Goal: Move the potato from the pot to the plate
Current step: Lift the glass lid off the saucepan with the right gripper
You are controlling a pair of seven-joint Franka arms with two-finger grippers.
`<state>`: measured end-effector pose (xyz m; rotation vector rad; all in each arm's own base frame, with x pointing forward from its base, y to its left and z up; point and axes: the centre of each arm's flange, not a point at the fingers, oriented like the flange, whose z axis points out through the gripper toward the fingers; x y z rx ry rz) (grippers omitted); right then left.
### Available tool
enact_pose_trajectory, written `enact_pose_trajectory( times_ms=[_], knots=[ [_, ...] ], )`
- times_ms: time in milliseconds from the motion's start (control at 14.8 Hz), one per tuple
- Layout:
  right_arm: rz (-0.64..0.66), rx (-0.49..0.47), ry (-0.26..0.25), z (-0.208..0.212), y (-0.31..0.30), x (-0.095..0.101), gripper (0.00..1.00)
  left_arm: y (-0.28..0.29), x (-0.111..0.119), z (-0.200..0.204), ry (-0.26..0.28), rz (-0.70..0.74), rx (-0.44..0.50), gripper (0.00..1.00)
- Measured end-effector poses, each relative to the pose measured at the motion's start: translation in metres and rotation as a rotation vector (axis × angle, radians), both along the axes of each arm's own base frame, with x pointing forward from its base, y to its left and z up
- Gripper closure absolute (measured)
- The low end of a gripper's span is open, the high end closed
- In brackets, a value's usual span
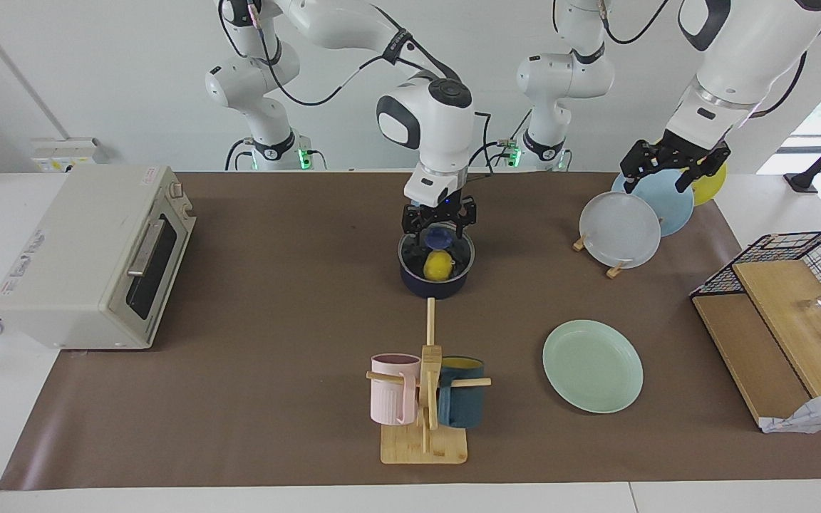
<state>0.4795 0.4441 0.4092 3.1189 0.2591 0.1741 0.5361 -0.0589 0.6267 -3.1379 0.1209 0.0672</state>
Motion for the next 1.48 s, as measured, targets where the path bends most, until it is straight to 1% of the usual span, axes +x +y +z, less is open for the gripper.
enact_pose_trajectory(
  times_ms=[67, 135, 202, 269, 337, 404, 539, 876, 1010, 1212, 1347, 1482],
  knots=[
    [0.001, 0.002, -0.002, -0.002, 0.001, 0.000, 0.00, 0.000, 0.000, 0.000, 0.000, 0.000, 0.000, 0.00],
    [0.001, 0.001, -0.001, -0.003, 0.001, 0.000, 0.04, 0.000, 0.000, 0.000, 0.000, 0.000, 0.000, 0.00],
    [0.001, 0.001, -0.001, -0.003, 0.001, 0.000, 0.04, 0.000, 0.000, 0.000, 0.000, 0.000, 0.000, 0.00],
    [0.001, 0.001, -0.001, -0.003, 0.001, 0.000, 0.12, 0.000, 0.000, 0.000, 0.000, 0.000, 0.000, 0.00],
    [0.001, 0.001, -0.001, -0.003, 0.001, 0.000, 0.17, 0.000, 0.000, 0.000, 0.000, 0.000, 0.000, 0.00],
    [0.001, 0.002, -0.001, -0.003, 0.001, 0.000, 0.19, 0.000, 0.000, 0.000, 0.000, 0.000, 0.000, 0.00],
    [0.001, 0.003, -0.002, -0.002, 0.001, 0.001, 0.35, 0.000, 0.000, 0.000, 0.000, 0.000, 0.000, 0.00],
    [0.000, 0.003, -0.003, 0.001, 0.001, 0.002, 0.35, 0.000, 0.000, 0.000, 0.001, 0.000, 0.000, 0.00],
    [-0.011, -0.007, 0.002, 0.019, 0.000, 0.007, 0.35, 0.000, 0.000, 0.000, 0.001, 0.000, 0.000, 0.00],
    [-0.036, -0.032, 0.015, 0.071, -0.020, 0.025, 0.35, 0.000, 0.000, 0.000, 0.001, 0.000, 0.000, 0.00],
    [-0.029, -0.051, 0.028, 0.090, -0.068, 0.052, 0.35, 0.000, 0.000, 0.000, 0.002, 0.000, 0.000, 0.00],
    [0.022, -0.080, 0.062, 0.090, -0.139, 0.086, 0.35, 0.000, 0.000, 0.000, 0.002, 0.000, 0.000, 0.00]
  ],
)
